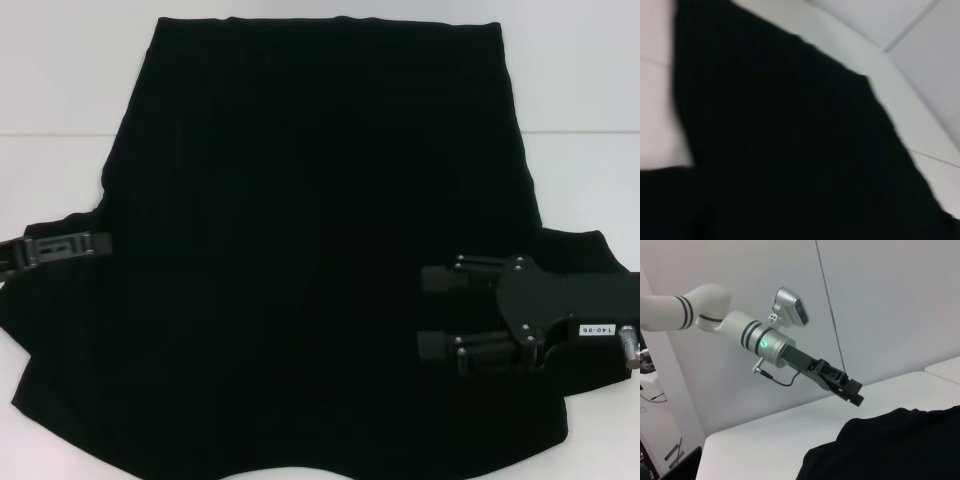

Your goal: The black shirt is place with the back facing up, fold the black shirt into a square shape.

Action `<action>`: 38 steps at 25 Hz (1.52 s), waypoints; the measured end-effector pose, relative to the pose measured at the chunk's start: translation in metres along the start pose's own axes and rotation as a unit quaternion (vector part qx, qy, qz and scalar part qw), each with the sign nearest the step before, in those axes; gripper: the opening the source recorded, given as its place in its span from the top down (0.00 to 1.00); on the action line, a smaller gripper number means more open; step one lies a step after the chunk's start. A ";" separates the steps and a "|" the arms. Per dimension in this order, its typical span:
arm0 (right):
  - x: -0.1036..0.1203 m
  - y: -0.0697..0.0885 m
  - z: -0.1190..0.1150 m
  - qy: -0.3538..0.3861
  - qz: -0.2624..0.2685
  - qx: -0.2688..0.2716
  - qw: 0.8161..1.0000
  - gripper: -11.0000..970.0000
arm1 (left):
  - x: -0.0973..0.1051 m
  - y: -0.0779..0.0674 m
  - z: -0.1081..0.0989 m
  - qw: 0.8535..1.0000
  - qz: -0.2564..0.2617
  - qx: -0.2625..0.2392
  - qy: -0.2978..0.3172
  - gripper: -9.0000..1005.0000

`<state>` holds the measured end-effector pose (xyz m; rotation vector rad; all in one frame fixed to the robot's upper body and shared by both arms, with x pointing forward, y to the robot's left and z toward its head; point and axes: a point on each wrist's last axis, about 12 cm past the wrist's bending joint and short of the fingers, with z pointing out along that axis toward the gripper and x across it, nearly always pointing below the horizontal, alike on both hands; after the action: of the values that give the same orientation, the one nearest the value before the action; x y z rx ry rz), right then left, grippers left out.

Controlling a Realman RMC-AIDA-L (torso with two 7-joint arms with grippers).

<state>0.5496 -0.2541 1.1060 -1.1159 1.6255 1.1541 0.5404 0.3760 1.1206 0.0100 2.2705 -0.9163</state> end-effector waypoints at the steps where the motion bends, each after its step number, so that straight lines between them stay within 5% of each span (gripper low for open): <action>1: 0.000 0.000 0.001 0.000 0.000 0.000 1.000 0.08 | 0.000 0.003 -0.004 1.000 -0.011 -0.014 0.002 0.07; 12: 0.000 -0.001 0.001 -0.001 0.000 0.003 1.000 0.08 | 0.001 0.034 -0.023 0.984 -0.094 -0.154 0.010 0.07; 38: 0.002 0.000 -0.003 -0.002 0.003 0.006 1.000 0.07 | 0.006 0.049 0.000 0.974 -0.104 -0.202 0.013 0.08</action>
<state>0.5487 -0.2569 1.1049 -1.1006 1.6318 1.1484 0.5478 0.4113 1.0867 -0.4048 2.4771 -0.5407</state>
